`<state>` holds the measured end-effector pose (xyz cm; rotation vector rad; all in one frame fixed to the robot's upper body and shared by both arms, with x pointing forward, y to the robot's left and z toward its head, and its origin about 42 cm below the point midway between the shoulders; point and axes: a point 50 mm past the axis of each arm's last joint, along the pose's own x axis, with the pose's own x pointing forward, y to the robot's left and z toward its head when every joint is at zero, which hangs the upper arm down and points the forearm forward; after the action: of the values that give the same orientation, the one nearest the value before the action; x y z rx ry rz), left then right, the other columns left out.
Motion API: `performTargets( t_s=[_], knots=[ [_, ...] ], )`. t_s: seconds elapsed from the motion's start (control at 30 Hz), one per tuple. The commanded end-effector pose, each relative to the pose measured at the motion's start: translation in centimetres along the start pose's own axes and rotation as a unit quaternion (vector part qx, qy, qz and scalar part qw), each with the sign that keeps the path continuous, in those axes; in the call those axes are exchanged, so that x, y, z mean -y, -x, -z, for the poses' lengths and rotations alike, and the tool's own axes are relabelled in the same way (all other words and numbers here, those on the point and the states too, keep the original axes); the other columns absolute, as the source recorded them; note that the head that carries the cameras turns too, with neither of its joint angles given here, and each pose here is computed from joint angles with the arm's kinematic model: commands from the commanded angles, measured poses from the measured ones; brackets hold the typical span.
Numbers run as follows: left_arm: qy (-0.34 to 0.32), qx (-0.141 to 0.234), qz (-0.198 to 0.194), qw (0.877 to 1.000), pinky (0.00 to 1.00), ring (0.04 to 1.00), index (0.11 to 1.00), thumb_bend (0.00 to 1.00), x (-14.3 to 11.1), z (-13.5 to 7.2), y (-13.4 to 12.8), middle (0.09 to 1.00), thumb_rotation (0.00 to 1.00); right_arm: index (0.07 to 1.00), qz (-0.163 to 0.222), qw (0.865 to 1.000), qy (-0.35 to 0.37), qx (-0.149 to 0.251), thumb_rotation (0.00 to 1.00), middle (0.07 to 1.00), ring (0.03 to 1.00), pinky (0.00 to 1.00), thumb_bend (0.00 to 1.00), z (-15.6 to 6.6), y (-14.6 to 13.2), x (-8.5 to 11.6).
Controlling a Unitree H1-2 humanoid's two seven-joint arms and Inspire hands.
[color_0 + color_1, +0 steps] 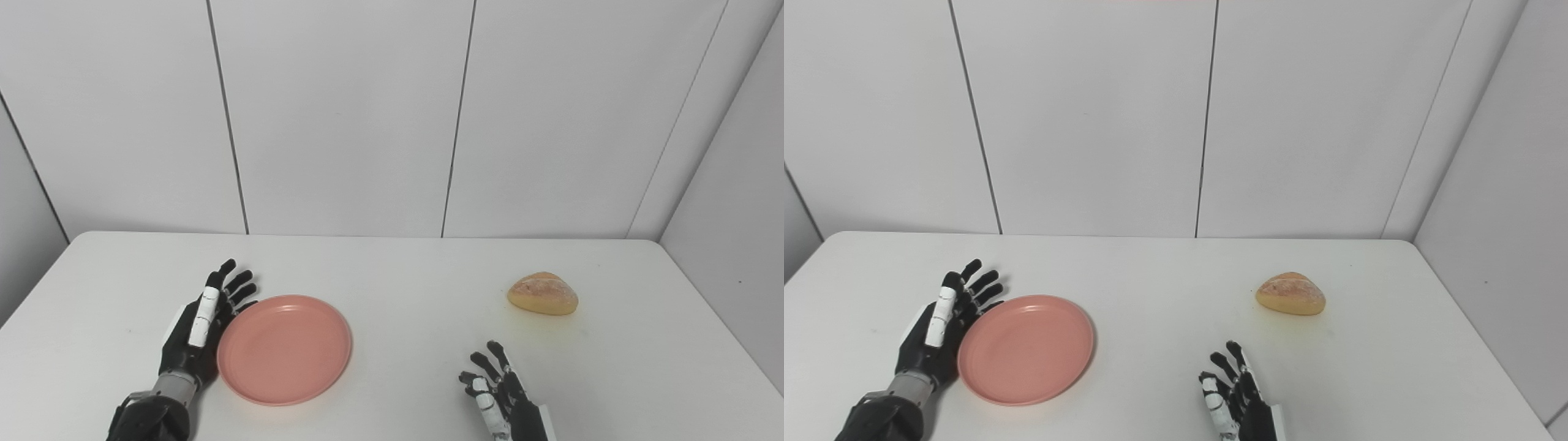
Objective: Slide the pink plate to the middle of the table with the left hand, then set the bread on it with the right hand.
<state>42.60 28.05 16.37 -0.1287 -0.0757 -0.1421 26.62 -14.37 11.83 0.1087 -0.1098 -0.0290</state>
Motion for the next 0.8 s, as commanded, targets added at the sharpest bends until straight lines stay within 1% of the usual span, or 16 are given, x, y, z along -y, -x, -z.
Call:
performTargets(
  t_s=[0.0,0.1,0.13,0.23,0.4,0.63,0.77],
  knots=[
    [-0.014,0.018,0.012,1.000,0.79,0.881,0.928,0.92,0.9,-1.3,-0.5,0.894,0.85,0.926,-0.015,1.000,-0.009,-0.013,0.72,0.858,0.768,0.80,0.66,0.0,0.0,-1.2],
    [-0.022,0.014,0.015,1.000,0.79,0.879,0.918,0.91,1.7,-1.1,-0.2,0.894,0.85,0.926,-0.014,1.000,-0.009,-0.011,0.72,0.859,0.770,0.80,0.66,0.0,-0.1,-1.1],
    [-0.026,0.012,0.015,0.999,0.78,0.876,0.922,0.89,2.0,-1.0,0.0,0.892,0.86,0.926,-0.014,1.000,-0.009,-0.010,0.72,0.858,0.772,0.80,0.66,0.0,-0.1,-1.1],
    [-0.029,0.010,0.016,0.999,0.79,0.877,0.927,0.87,2.8,-0.8,0.5,0.900,0.87,0.926,-0.015,1.000,-0.008,-0.009,0.72,0.858,0.776,0.81,0.66,0.0,-0.1,-1.1],
    [-0.027,0.008,0.015,0.999,0.78,0.882,0.925,0.86,3.9,-0.9,1.1,0.919,0.89,0.923,-0.016,1.000,0.000,-0.010,0.71,0.853,0.775,0.80,0.67,0.0,-0.2,-1.4],
    [-0.019,0.019,0.014,1.000,0.82,0.892,0.916,0.86,5.4,-1.0,1.9,0.908,0.88,0.922,-0.016,1.000,0.000,-0.011,0.72,0.856,0.775,0.80,0.68,-0.2,-0.2,-2.0],
    [-0.005,0.025,0.013,1.000,0.79,0.884,0.900,0.86,6.7,-0.9,2.3,0.902,0.87,0.919,-0.014,1.000,0.000,-0.011,0.72,0.854,0.772,0.80,0.69,-0.3,-0.2,-2.4]
  ],
)
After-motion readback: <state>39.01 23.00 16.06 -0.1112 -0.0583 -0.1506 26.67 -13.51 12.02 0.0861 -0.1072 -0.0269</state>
